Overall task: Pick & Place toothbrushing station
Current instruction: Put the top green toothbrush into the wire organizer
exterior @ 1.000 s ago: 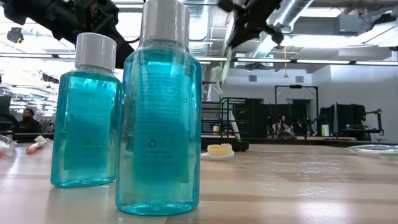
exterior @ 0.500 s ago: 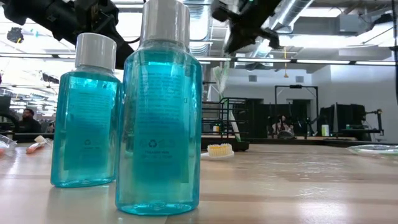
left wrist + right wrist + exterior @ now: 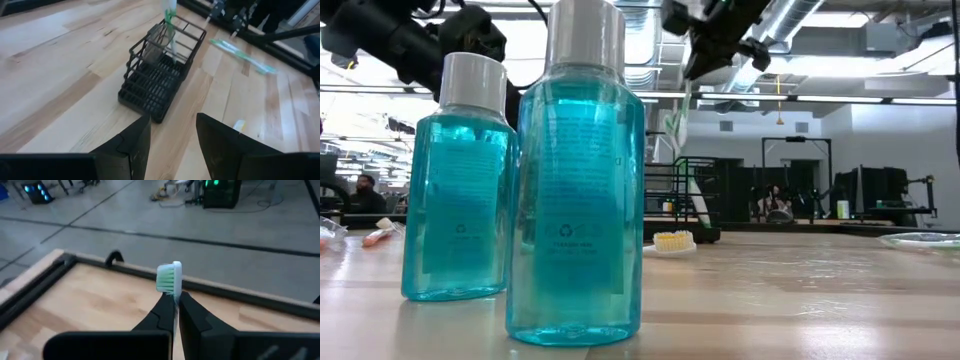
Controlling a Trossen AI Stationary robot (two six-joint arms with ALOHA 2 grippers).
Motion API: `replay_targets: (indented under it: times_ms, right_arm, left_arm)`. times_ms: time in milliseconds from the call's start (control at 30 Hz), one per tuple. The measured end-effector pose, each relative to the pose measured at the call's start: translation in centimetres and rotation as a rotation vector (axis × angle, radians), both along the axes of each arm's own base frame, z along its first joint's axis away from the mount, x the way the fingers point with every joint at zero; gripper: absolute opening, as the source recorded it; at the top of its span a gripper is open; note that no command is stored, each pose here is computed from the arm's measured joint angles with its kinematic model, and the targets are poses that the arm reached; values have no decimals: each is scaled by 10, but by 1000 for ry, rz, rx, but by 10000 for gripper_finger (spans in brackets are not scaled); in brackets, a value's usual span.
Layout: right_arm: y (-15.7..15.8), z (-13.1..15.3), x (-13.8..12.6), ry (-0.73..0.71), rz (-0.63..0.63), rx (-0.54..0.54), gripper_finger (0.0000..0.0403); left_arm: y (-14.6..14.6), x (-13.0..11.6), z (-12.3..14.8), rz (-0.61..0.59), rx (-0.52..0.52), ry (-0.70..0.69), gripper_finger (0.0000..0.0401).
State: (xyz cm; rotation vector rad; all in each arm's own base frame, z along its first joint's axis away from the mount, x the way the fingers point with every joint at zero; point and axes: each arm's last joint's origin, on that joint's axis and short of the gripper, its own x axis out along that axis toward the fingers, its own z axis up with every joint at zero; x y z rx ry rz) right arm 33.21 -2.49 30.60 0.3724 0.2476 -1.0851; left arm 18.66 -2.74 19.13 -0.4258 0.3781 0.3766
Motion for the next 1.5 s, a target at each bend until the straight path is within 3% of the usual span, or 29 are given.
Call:
replay_targets:
  times_ms: [233,500,767,1500]
  right_arm:
    - [-5,14,-11,-10,10,-2,0]
    - [9,-8,5,28,46,20,0]
    - [18,-12,6,77,-47,-115,0]
    - [49,-35,20,63,-27,-141,0]
  left_arm:
    - [0,1,1,1,-4,-14,154]
    - [0,1,2,17,5,-20,154]
    - [0,1,2,9,29,-14,154]
    - [0,1,3,-36,115,-1,154]
